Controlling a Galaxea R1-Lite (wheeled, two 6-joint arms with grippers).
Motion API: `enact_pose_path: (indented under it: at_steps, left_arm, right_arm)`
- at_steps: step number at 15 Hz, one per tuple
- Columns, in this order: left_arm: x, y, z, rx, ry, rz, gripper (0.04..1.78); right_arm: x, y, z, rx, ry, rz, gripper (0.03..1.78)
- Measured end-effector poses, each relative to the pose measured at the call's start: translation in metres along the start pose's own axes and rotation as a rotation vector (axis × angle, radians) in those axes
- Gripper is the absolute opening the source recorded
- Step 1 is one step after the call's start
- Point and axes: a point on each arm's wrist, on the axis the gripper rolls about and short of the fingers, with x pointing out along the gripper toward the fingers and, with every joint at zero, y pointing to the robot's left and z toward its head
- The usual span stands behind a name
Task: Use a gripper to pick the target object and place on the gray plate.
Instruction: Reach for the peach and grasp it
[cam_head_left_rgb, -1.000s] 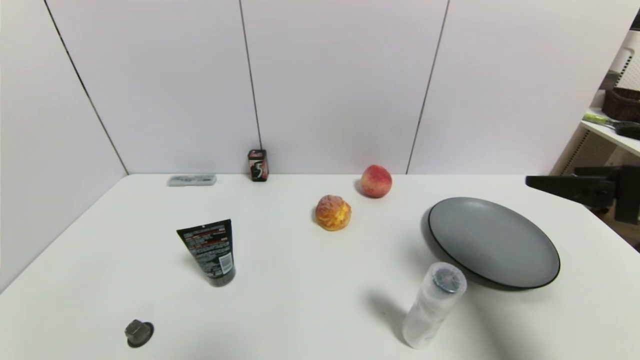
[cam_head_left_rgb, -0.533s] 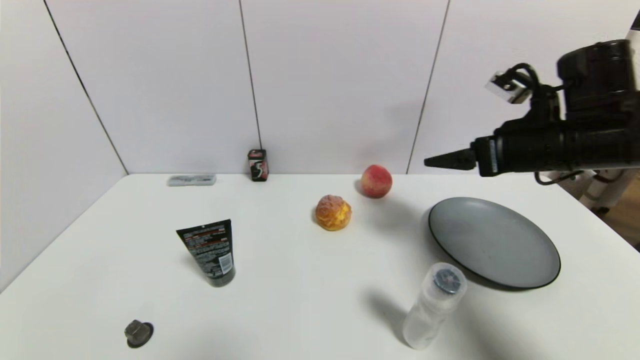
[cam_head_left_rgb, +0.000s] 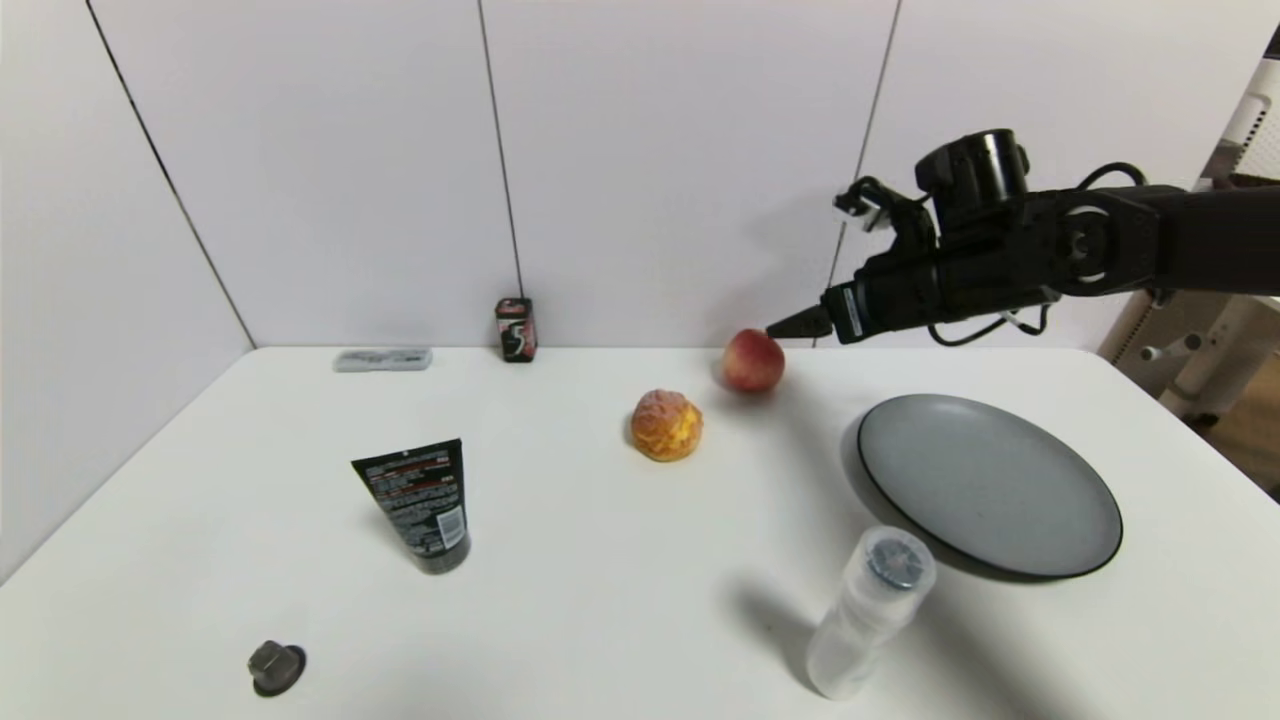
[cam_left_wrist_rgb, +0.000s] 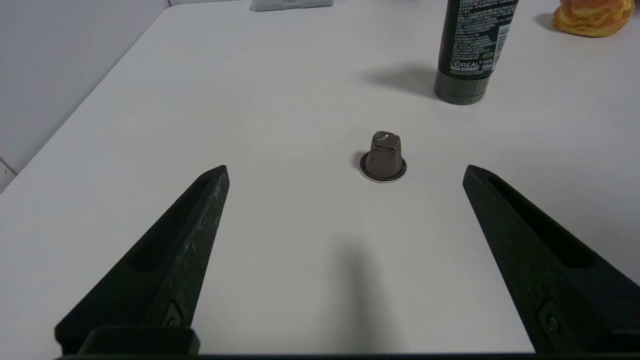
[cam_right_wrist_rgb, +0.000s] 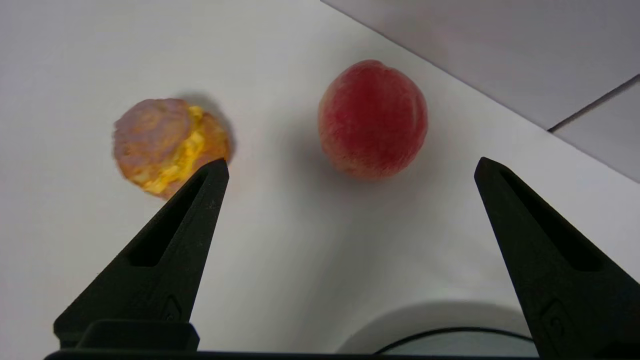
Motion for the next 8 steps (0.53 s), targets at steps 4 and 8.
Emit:
enact_pose_path:
  at_steps: [4,8]
  left_arm:
    - [0.0,0.0,0.0,0.0,0.0,0.0,1.69]
    - [0.0,0.0,0.0,0.0,0.0,0.0,1.69]
  right_arm:
    - [0.028,-0.008,-0.005,-0.016,0.098,-0.043,1.7]
    - [0.049,-0.009,-0.01,-0.023,0.12,-0.065,1.7]
